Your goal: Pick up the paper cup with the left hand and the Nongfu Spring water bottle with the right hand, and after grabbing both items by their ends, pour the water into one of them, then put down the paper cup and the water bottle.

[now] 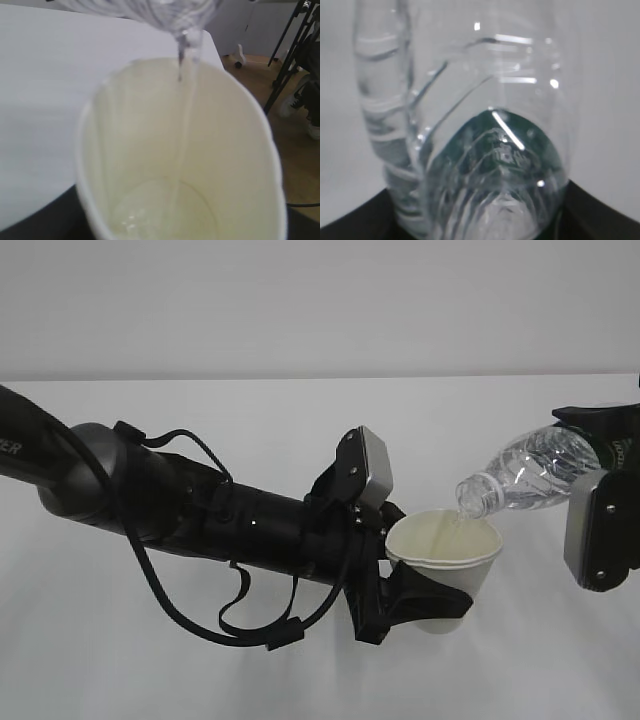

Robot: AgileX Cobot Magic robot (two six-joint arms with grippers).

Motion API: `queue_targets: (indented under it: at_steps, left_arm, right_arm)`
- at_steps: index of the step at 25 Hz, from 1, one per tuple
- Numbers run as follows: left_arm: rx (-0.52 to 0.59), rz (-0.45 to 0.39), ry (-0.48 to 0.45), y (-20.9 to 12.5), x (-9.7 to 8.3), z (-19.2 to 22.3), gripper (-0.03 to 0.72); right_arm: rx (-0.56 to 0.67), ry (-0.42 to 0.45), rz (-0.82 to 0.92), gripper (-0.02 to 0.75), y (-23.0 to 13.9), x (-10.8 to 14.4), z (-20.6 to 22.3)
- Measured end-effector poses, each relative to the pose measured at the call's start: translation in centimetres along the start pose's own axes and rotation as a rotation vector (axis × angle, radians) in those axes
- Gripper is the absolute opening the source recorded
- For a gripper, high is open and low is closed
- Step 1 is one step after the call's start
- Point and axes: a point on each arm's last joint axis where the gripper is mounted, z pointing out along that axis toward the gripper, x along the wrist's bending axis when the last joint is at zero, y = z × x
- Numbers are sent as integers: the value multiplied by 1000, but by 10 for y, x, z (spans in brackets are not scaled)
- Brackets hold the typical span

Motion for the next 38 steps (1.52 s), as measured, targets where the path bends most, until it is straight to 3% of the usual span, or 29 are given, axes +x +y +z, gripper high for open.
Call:
queue_targets:
  at_steps: [38]
  left_arm:
    - [0, 0, 0, 0, 0, 0, 435]
  right_arm:
    - [0, -4, -16, 438, 0, -1, 1]
